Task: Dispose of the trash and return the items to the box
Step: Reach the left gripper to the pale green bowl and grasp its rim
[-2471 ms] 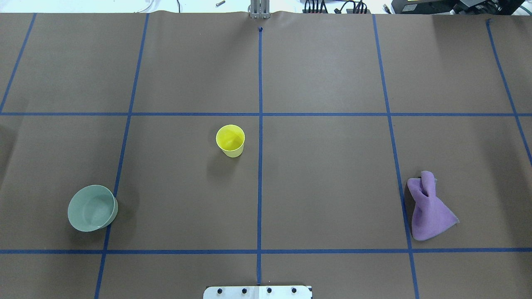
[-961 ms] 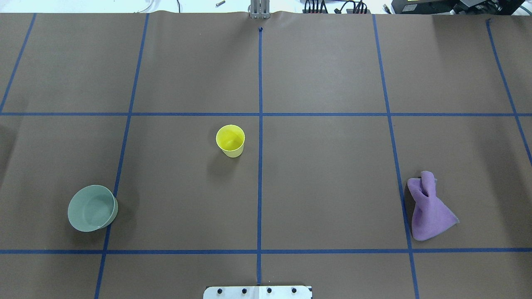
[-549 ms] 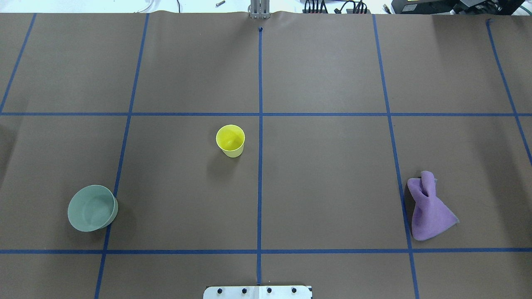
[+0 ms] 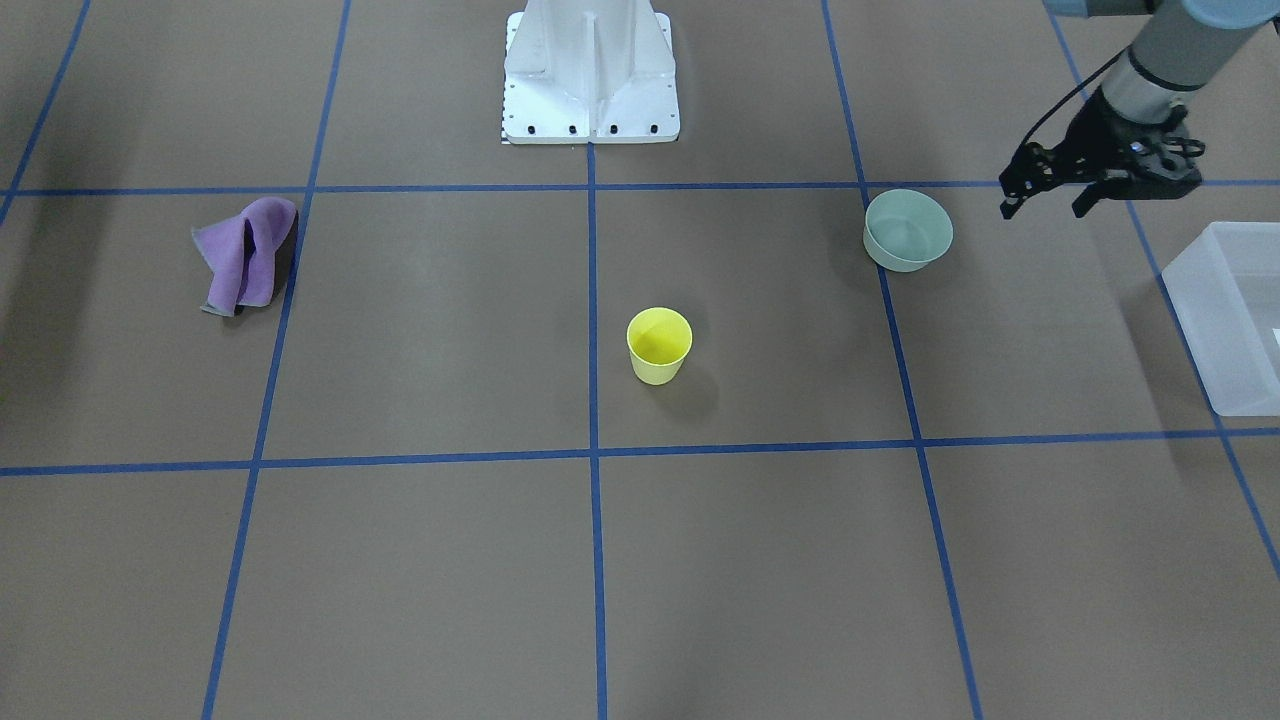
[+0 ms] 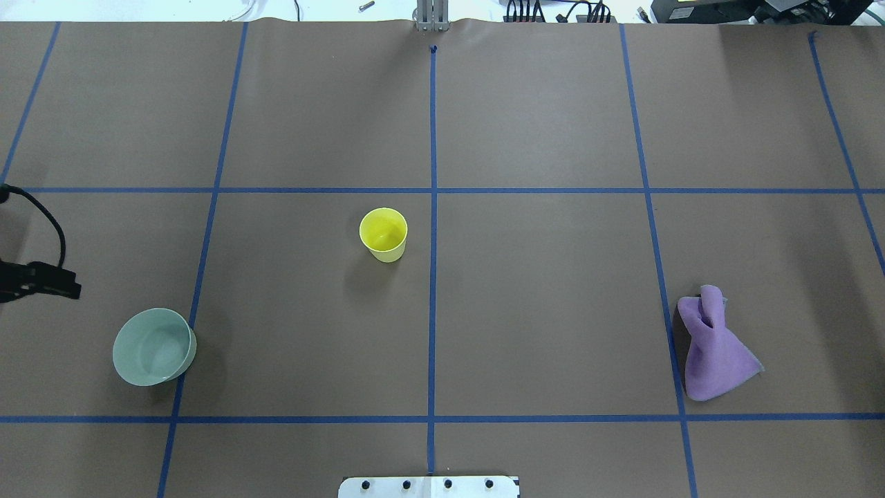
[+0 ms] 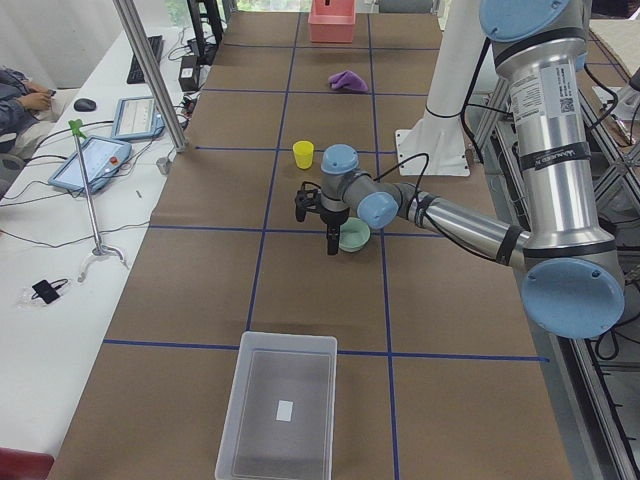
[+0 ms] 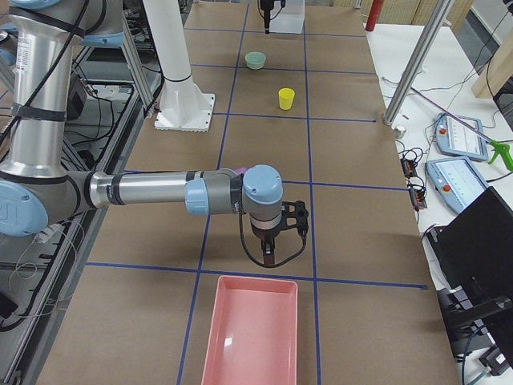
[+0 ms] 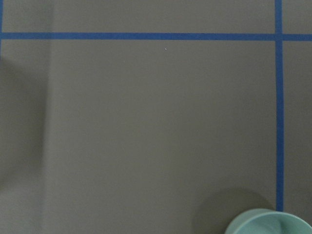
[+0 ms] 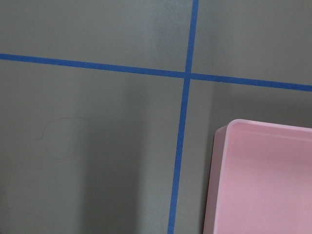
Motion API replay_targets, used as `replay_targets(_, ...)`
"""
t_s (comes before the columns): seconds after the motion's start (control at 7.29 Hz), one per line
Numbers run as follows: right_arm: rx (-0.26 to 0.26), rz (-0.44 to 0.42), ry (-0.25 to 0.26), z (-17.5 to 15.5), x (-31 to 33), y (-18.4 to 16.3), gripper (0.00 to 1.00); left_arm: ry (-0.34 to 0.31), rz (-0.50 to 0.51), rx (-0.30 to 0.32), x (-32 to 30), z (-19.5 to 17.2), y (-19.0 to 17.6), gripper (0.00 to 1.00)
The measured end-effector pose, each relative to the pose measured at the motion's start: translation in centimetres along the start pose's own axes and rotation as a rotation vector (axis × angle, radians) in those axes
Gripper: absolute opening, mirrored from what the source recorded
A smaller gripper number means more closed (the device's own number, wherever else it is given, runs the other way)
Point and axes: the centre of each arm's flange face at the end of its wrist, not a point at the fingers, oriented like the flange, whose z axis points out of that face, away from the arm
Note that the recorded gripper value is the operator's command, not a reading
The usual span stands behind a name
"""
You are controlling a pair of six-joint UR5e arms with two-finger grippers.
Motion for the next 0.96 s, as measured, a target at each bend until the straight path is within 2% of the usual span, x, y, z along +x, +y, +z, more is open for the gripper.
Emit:
replay_targets(0.14,-0.004,0.028,-0.001,0.1,-1.4,-0.4,1.00,0.002,-0.005,-0.010,2.0,2.1,1.6,0.96)
replay_targets(0.41,-0.007,0.059,-0.002,0.1,-2.9,-0.7,1.00,0.011,-0.002,-0.012,3.4,6.0,1.7,0.91)
replay_targets(0.55,-0.007,0.063,-0.002,0.2,-3.1,-0.7,1.00,0.021,0.000,-0.008,3.4,7.6,1.3,0.67)
replay_targets(0.82,-0.004,0.061,-0.006,-0.1,-3.5,-0.7,1.00,0.030,-0.001,-0.009,3.5,8.8,1.0,0.06)
replay_targets(0.96,-0.003,0.061,-0.008,-0.1,-3.5,-0.7,1.00,0.031,-0.008,-0.014,3.7,9.0,1.2,0.00)
